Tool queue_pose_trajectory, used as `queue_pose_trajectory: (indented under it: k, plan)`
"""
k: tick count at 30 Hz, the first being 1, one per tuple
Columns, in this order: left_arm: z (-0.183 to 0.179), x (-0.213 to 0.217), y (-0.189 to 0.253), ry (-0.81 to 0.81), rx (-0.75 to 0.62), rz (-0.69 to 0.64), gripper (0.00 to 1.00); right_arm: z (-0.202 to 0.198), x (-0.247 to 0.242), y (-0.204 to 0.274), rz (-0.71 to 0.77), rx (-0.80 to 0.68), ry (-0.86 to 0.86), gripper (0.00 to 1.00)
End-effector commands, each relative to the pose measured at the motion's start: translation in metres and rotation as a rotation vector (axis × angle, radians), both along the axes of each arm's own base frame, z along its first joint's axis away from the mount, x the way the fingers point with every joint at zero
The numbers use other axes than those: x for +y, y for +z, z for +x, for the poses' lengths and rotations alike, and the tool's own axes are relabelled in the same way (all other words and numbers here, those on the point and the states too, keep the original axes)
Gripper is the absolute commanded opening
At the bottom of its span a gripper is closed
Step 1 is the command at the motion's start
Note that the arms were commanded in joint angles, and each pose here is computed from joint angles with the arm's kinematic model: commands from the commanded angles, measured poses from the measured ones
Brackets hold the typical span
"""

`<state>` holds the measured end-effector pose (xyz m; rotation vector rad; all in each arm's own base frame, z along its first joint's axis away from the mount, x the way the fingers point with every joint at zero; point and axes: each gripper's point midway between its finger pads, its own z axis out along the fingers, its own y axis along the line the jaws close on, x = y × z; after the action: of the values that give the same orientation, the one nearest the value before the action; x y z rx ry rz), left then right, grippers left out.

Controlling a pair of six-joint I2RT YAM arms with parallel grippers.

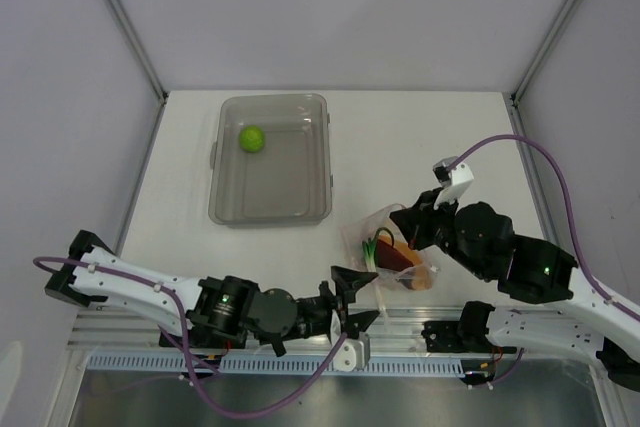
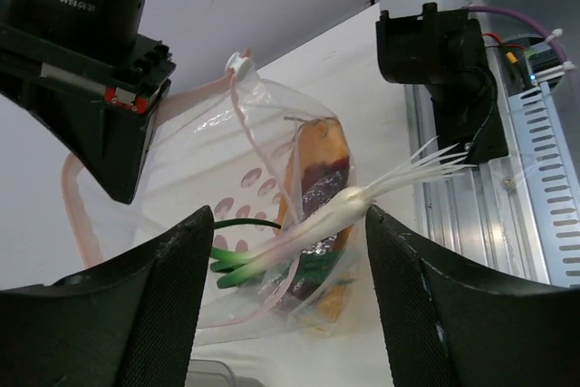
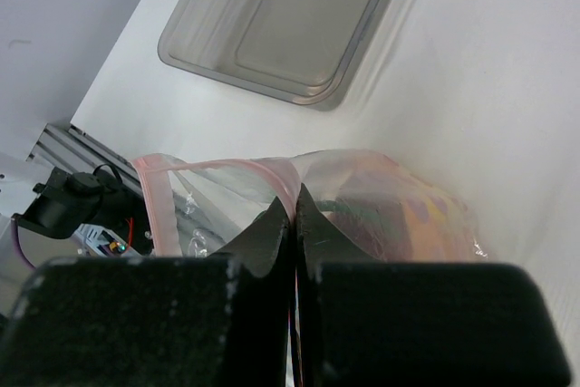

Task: Place the food in the zip-top bag and seal the zipper
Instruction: Place the fake vegetable in the zipper food storage bag.

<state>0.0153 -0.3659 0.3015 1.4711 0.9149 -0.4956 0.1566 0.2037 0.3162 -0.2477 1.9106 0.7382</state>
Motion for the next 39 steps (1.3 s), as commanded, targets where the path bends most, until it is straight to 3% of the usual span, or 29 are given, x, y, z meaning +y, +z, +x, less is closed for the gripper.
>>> queue_pose_trajectory:
  k: [1,16,26,30,34,39]
  plan:
    - [-0.018,-0.011,0.026,-0.097,0.016,-0.077,0.69,0.003,0.001,0.033,0.108,-0.042,-0.016,0.00]
    - [-0.027,-0.026,0.013,-0.137,0.008,-0.017,0.52,0.002,-0.004,0.034,0.115,-0.045,-0.022,0.00]
    - [-0.010,-0.030,0.021,-0.086,0.030,-0.034,0.23,-0.001,-0.005,0.035,0.124,-0.042,-0.016,0.00]
    - [0.008,-0.029,0.033,-0.038,0.123,-0.043,0.02,-0.001,-0.005,0.034,0.123,-0.040,-0.013,0.00]
    - [0.029,-0.033,0.062,0.031,0.242,-0.066,0.01,-0.001,-0.003,0.034,0.119,-0.039,-0.009,0.00]
    - [0.055,-0.035,0.060,0.112,0.422,-0.028,0.01,-0.001,-0.001,0.036,0.126,-0.033,-0.006,0.00]
